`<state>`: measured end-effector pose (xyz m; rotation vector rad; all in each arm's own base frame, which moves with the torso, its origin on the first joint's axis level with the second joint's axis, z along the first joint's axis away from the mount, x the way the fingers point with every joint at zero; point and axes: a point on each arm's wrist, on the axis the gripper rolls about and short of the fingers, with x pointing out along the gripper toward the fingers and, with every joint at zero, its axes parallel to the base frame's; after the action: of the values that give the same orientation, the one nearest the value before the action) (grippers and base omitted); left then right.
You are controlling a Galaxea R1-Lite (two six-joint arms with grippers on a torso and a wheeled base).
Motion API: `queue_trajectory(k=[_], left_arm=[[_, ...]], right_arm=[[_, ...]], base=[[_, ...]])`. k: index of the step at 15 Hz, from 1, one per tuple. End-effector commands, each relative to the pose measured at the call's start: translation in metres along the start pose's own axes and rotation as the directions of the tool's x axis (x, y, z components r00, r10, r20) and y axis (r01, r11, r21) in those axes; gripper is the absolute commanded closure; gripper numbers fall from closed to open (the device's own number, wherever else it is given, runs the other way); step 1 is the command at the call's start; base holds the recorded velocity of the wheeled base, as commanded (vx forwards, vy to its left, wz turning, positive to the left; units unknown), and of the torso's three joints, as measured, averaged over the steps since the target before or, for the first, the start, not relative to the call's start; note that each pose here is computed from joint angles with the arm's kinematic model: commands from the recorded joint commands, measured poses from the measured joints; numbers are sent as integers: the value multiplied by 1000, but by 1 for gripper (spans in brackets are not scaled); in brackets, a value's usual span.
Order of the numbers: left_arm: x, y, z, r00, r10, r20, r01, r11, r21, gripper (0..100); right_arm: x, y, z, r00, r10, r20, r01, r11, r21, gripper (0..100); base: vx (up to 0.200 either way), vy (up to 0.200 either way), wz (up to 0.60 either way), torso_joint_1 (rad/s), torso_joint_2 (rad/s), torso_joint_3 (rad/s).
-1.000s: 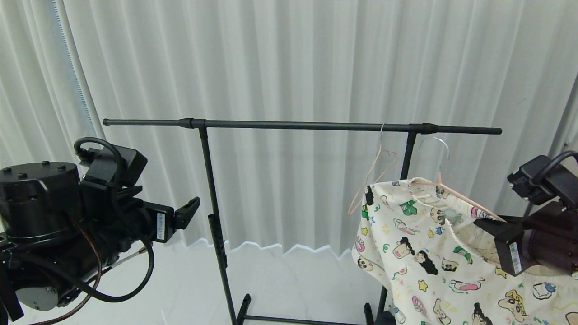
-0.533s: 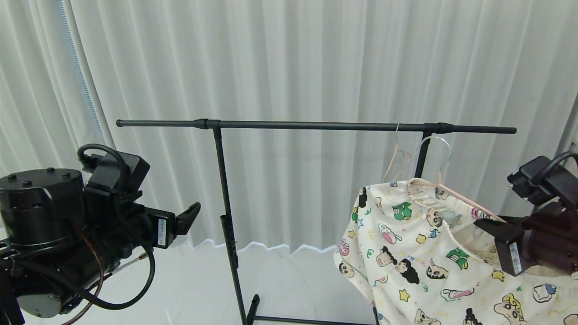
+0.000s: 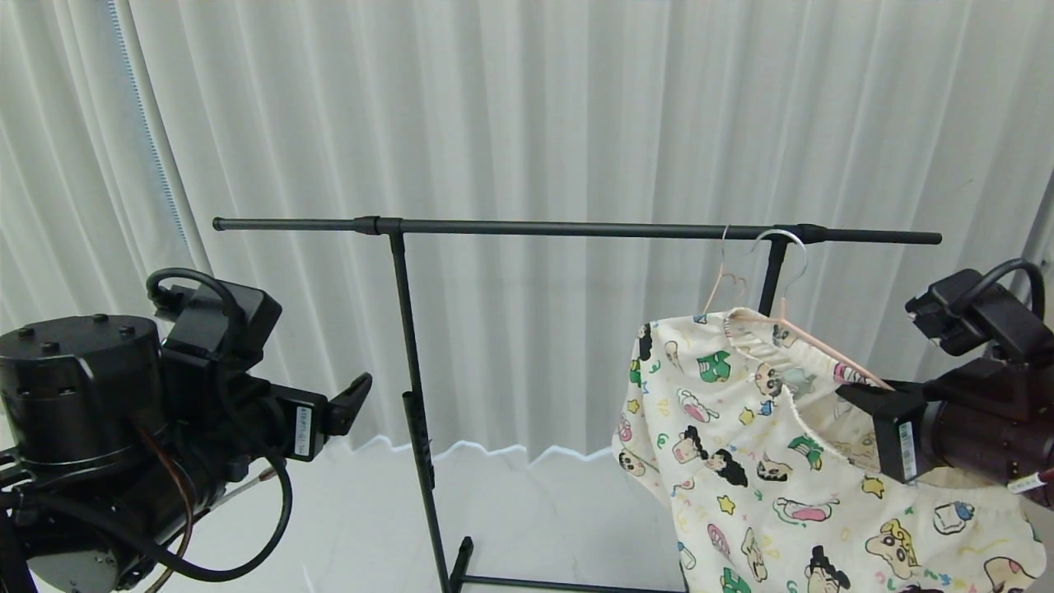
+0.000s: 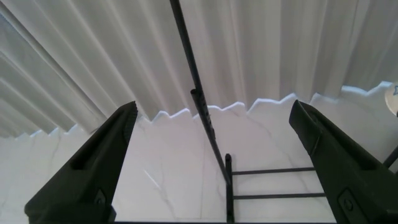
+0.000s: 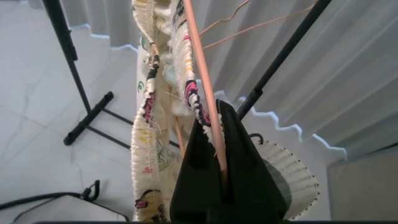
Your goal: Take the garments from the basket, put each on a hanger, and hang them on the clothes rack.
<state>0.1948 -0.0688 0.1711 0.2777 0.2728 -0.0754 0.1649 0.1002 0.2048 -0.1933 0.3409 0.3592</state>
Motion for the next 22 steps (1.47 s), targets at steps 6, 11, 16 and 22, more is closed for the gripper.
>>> queue_trajectory(k=[6,11,16,22], left_arm=[[-2,-2,-1,1000,-8,2,8,1000,-2,0],[-2,-3,-2,1000,-16,-1,16,1000,-2,0],[-4,-6,-1,1000,-30,5,30,1000,2,0],[-5,-9,0,999,-47,11,47,999,5,0]], right_arm=[[45,10,22,1000,1,22,-1,1000,10,100],[48,12,23,1000,4,19,-4,1000,10,100],[52,17,21,1000,19,5,-19,1000,0,100],[61,18,25,1000,18,5,-18,1000,0,100]], base=[[133,0,0,-3,2,6],[200,0,0,5,7,-2],[200,0,0,1,3,2],[133,0,0,2,1,2]])
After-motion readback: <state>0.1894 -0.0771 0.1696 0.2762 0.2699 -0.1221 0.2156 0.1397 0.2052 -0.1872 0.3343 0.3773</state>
